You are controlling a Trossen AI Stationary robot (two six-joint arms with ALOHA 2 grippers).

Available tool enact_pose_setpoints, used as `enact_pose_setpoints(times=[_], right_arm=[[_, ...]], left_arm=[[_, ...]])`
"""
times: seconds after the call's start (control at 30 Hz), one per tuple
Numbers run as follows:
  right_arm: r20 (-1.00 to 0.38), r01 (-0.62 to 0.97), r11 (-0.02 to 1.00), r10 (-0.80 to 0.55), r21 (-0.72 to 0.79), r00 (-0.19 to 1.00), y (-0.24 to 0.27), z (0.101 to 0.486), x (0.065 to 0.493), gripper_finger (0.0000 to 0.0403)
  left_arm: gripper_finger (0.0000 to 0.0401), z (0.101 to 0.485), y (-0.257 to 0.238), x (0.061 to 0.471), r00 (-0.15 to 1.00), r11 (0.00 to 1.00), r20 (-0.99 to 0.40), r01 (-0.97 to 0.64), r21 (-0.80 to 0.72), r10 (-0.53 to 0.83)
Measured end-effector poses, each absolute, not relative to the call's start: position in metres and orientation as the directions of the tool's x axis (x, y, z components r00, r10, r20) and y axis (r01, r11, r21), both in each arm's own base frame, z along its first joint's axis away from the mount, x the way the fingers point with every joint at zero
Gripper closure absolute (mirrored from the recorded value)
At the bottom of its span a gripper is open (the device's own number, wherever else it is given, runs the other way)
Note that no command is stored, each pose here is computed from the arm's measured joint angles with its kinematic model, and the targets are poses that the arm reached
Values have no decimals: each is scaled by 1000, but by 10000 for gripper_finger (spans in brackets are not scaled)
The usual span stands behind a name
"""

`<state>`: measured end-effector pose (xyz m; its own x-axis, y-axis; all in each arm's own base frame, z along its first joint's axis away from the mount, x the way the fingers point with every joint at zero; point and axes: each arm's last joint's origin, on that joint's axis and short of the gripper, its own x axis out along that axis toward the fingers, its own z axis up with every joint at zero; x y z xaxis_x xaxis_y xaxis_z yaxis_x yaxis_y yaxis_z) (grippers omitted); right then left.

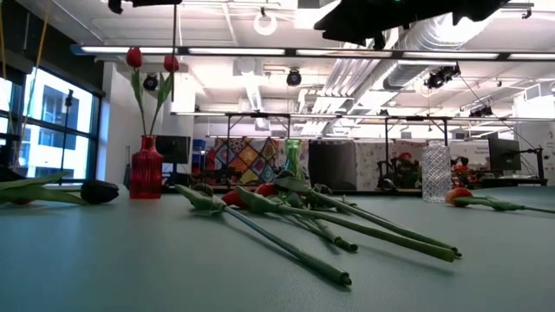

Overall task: Sort flowers into vase by color
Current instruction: Put the red tulip into the red vase

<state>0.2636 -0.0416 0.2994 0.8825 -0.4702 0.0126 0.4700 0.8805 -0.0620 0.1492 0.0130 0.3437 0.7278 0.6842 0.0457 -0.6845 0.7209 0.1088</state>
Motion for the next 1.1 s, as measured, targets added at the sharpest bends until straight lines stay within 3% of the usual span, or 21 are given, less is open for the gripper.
enact_pose_setpoints(times=[0.23, 0.33, 0.47, 0.57, 0.8, 0.97, 1.1], right_arm=[[21, 346, 906, -361, 245, 932, -80, 322, 222, 221], [15, 241, 875, -273, 420, 962, -83, 328, 205, 222], [62, 104, 811, -170, 576, 983, -77, 340, 189, 222], [86, 70, 810, -147, 582, 985, -71, 347, 178, 222], [81, 19, 905, -58, 425, 995, -60, 351, 163, 222], [13, -29, 937, 26, 348, 1000, -54, 345, 163, 222], [-42, 13, 928, 2, 374, 999, -55, 339, 165, 222]], left_arm=[[401, 348, 10, 150, 780, 749, 67, -618, 239, 623], [401, 357, 9, 144, 800, 773, 91, -598, 213, 593], [401, 371, 12, 130, 735, 718, 128, -677, 158, 665], [401, 374, 14, 119, 693, 678, 140, -721, 140, 708], [401, 363, 15, 121, 632, 613, 50, -765, 199, 773], [401, 364, 15, 129, 598, 577, 61, -792, 201, 799], [401, 358, 15, 135, 596, 572, 30, -782, 246, 802]])
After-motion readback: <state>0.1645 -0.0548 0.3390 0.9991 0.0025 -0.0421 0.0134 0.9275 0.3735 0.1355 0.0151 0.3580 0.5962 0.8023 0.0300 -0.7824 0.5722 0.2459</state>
